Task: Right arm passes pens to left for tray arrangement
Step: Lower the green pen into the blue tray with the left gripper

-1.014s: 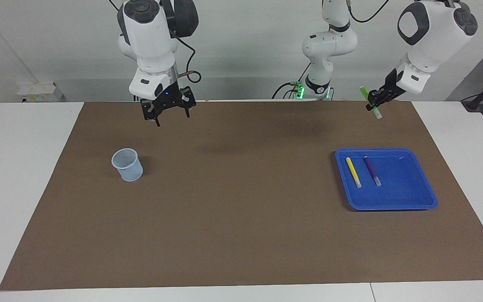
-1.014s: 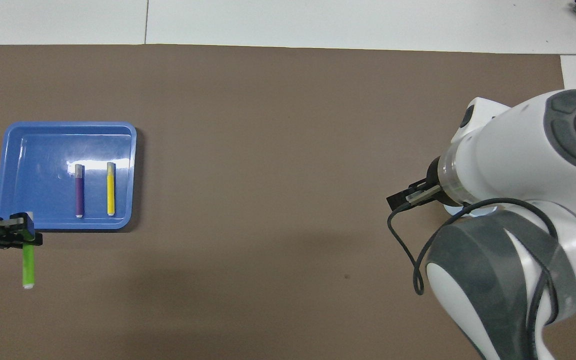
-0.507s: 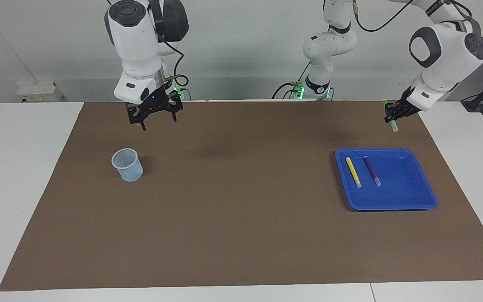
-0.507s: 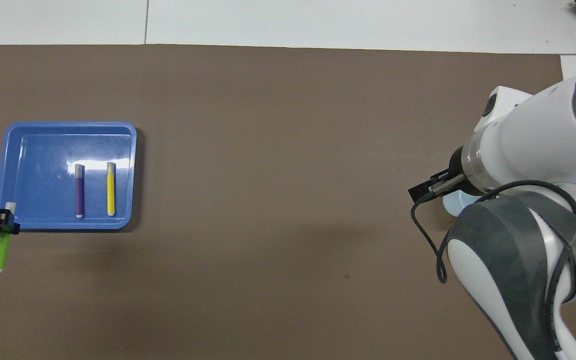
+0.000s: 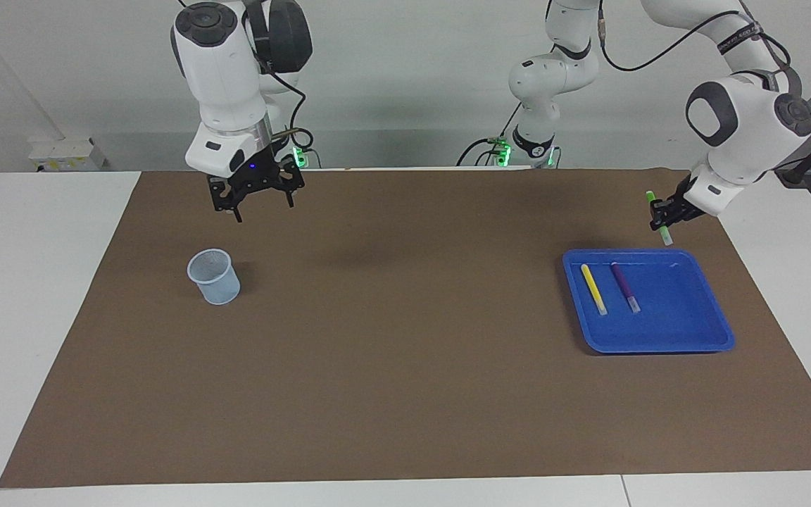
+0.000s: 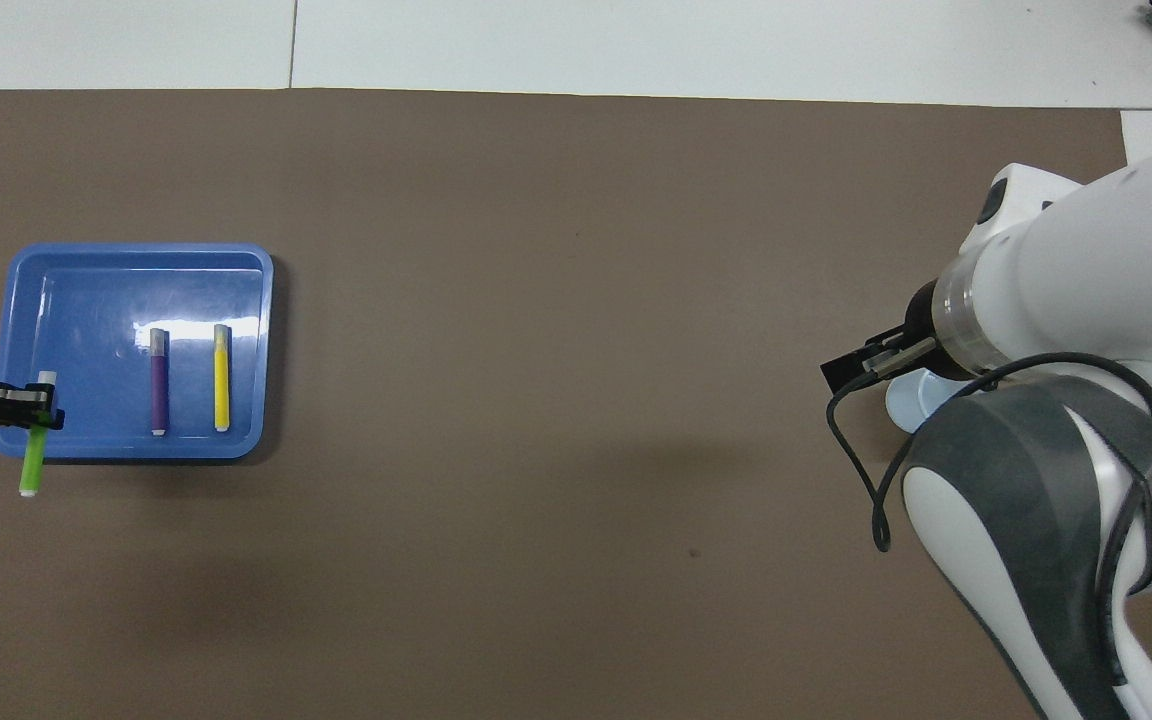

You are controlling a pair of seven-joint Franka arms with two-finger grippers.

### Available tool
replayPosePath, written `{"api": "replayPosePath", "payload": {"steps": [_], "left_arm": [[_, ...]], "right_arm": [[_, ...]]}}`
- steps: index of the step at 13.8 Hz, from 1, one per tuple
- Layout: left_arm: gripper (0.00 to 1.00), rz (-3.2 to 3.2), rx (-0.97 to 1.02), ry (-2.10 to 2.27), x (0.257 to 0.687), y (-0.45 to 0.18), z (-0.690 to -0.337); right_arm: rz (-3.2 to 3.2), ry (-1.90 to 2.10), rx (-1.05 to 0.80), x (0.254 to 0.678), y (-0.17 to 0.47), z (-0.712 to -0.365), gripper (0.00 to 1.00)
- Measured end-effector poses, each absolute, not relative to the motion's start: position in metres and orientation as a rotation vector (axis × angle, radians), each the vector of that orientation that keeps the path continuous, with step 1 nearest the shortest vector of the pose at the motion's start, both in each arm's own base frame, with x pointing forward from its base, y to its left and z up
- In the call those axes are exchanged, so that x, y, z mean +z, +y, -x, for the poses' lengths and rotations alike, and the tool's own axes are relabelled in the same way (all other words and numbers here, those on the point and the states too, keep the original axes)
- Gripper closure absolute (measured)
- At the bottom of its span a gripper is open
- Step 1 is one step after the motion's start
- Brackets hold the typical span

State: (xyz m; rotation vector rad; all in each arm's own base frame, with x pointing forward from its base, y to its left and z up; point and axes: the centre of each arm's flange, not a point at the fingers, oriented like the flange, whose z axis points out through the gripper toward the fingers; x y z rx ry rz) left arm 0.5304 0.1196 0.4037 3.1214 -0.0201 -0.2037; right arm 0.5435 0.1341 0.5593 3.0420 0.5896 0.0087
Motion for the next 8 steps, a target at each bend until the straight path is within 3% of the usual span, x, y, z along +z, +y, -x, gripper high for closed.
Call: {"api": "replayPosePath", "payload": {"steps": [8], "left_arm": [[0.81,-3.129,-0.124,-0.024,0.319,0.127,-0.561]], "right_arm": [[-3.047,0.563,-0.027,0.557,0.124,-0.544,0.0]]}}
